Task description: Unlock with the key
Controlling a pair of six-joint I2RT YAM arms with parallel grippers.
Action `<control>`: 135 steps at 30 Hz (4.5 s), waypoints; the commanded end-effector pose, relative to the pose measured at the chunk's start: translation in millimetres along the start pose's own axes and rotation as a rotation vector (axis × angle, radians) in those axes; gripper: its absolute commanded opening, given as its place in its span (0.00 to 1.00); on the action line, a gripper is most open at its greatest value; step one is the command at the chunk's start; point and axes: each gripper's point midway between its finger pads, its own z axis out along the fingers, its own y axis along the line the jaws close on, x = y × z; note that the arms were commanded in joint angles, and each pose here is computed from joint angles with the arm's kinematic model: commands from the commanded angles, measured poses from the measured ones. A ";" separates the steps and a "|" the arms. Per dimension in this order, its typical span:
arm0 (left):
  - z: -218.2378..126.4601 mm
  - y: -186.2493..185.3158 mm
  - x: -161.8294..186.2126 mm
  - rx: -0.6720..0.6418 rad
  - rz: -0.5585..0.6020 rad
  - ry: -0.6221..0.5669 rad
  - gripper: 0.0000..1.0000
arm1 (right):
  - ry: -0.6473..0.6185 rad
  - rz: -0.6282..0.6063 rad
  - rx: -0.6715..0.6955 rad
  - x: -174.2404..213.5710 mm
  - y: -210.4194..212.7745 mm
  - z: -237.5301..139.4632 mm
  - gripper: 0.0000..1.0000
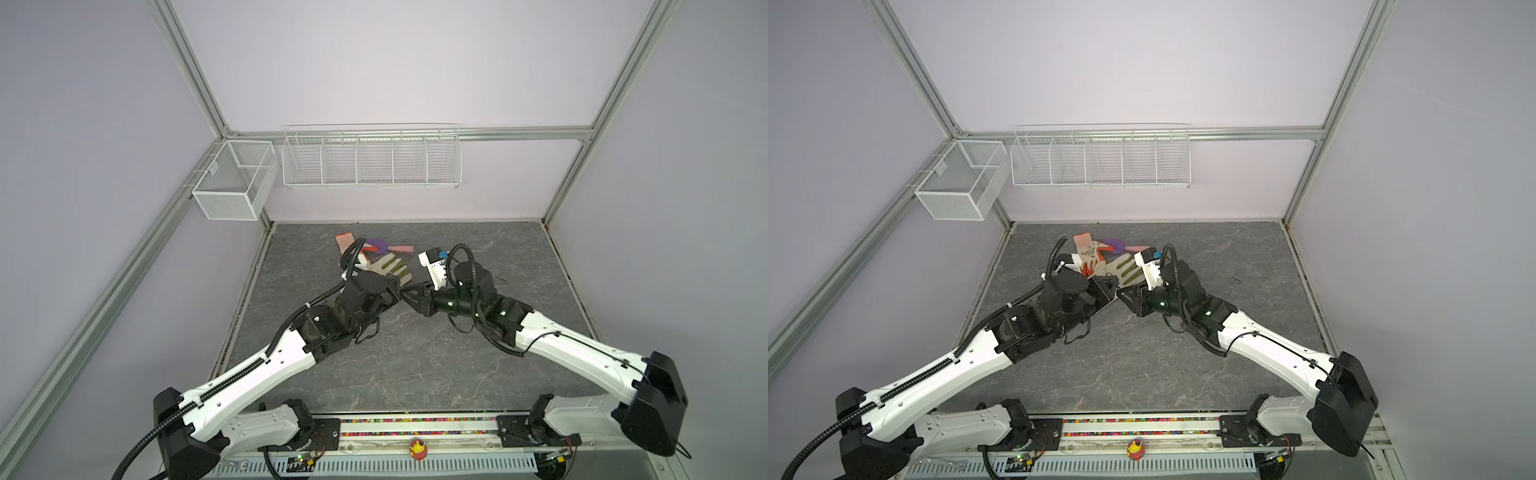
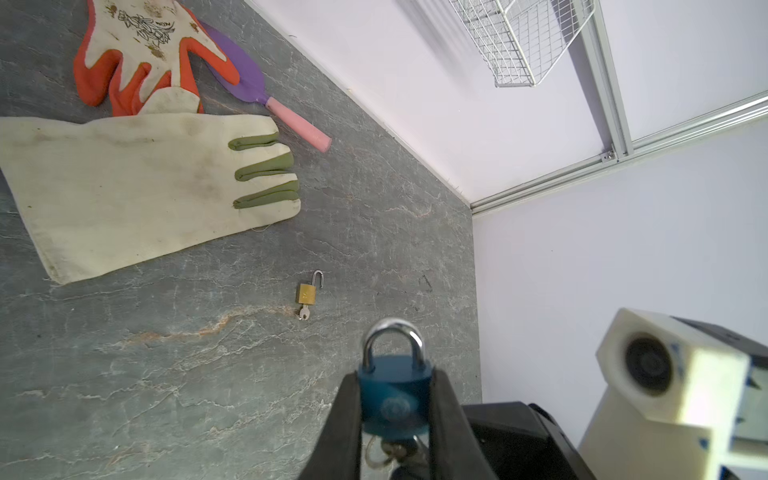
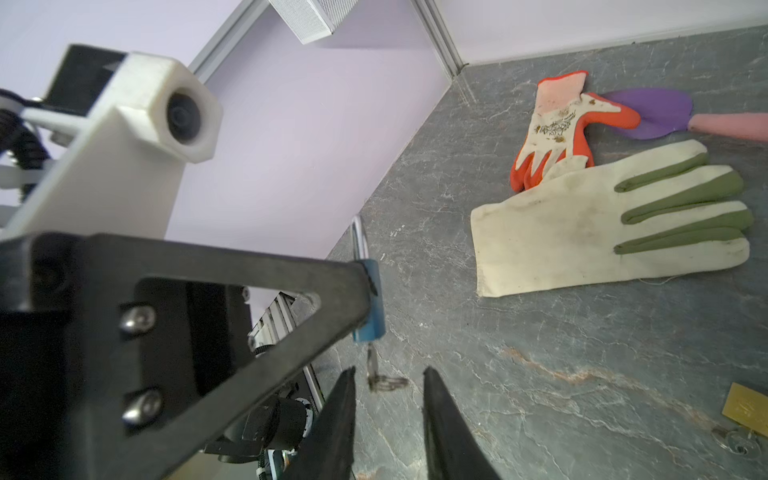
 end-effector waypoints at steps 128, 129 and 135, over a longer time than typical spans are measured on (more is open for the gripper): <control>-3.0 67.1 51.9 0.005 0.791 0.182 0.00 | 0.492 -0.150 0.250 21.6 -74.1 40.4 0.93; -3.1 67.8 52.4 0.003 0.791 0.185 0.00 | 0.496 -0.152 0.249 22.0 -74.9 40.7 0.93; -4.0 69.1 51.9 0.002 0.788 0.180 0.00 | 0.529 -0.148 0.235 25.8 -79.8 42.3 0.93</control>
